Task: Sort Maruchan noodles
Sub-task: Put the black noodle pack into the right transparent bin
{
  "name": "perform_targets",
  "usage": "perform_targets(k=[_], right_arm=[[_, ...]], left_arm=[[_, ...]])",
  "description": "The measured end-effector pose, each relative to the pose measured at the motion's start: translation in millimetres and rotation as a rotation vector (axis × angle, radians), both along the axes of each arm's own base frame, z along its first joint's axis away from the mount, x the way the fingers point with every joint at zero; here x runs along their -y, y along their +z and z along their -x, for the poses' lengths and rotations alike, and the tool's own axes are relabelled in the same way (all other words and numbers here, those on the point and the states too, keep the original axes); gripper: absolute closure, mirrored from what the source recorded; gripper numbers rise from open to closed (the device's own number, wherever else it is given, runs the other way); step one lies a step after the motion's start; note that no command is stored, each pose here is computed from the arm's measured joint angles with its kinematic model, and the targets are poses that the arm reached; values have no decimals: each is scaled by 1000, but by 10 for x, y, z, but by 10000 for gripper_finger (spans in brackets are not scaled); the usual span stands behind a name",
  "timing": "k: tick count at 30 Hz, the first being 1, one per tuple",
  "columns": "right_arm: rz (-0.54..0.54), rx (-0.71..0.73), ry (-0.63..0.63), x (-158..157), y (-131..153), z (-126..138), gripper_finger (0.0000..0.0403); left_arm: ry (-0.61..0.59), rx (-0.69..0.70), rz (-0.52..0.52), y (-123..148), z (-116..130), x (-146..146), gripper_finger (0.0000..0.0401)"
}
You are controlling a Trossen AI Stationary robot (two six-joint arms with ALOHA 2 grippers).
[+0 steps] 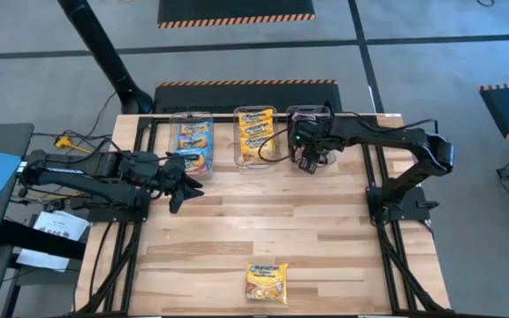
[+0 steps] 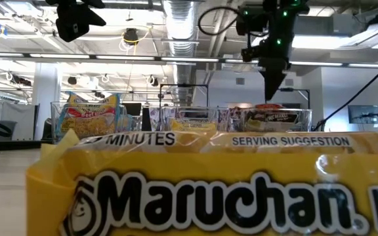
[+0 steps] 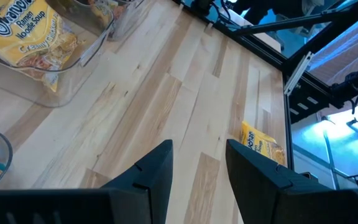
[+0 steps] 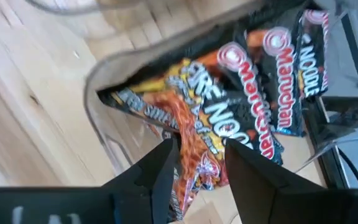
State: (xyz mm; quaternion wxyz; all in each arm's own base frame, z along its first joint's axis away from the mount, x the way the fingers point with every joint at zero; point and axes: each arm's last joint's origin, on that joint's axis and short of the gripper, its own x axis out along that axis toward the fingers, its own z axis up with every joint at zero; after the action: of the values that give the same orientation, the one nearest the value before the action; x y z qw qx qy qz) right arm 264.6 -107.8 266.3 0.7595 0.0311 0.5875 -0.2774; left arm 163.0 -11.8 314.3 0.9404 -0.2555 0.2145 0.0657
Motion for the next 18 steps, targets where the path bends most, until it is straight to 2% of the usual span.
perform_targets(k=[7, 12, 18], right_arm=[[-139, 91, 2, 81, 74, -14, 245], [-219, 83, -63, 246, -40, -3, 257], [-351, 54, -69, 318, -224, -54, 274]], left_arm=[[0, 0, 0, 0, 0, 0, 266], [0, 0, 0, 0, 0, 0, 266], [0, 0, 0, 0, 0, 0, 266]])
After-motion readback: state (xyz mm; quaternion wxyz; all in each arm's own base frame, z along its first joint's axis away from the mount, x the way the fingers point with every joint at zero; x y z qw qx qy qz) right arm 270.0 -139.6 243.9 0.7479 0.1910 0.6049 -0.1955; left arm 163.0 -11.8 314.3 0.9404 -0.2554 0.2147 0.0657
